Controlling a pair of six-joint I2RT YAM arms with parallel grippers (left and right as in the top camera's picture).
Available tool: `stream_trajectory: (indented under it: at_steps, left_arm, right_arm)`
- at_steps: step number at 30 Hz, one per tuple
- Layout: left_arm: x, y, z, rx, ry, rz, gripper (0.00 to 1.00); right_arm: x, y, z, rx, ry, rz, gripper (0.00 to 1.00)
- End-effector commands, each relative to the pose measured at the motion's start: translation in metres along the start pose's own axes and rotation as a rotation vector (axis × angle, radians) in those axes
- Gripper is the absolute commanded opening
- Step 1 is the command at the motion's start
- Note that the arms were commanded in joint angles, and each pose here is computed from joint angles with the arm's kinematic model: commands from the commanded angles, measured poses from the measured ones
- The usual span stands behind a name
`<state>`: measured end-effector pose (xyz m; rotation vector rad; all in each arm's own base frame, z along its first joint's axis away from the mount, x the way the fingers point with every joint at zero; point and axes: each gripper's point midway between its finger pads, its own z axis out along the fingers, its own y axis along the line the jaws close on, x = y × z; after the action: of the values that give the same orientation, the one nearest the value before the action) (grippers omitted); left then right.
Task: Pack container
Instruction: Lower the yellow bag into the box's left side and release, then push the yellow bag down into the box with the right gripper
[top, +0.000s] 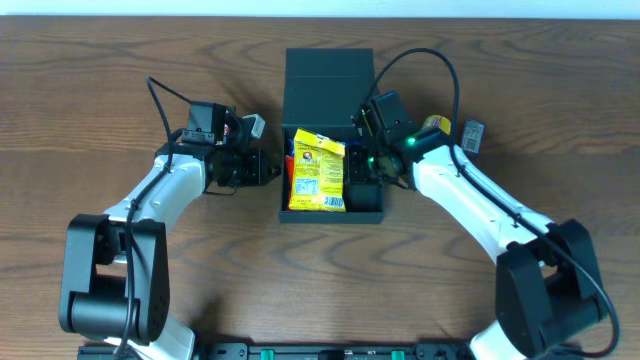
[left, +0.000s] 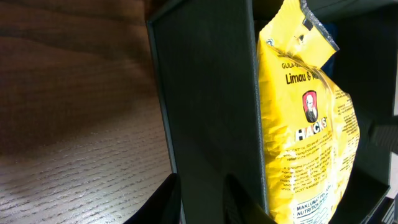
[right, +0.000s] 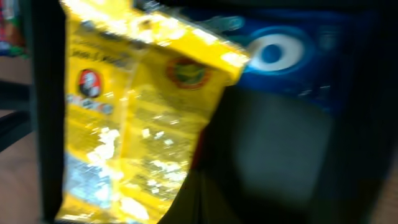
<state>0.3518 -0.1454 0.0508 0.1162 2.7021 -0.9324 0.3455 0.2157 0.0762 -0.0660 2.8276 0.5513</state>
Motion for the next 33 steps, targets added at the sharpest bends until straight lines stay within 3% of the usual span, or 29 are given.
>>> stream_trajectory:
  at_steps: [1,7,21,33]
  left_arm:
    - [0.003,0.004,0.002,-0.007,0.008,-0.004,0.24]
    - [0.003,0.004,0.002,-0.007,0.008,-0.004,0.24]
    - [0.003,0.004,0.002,-0.006,0.008,-0.004,0.24]
    - [0.003,0.004,0.002,-0.006,0.009,-0.004,0.24]
  right_arm:
    - [-0.014,-0.015,-0.009,0.065,-0.059,0.017,0.01]
    - [-0.006,-0.019,0.008,0.076,-0.013,0.017,0.02]
    - [0.003,0.037,0.027,-0.129,0.012,-0.164,0.01]
    - [0.009,0.04,0.027,-0.126,0.03,-0.172,0.02]
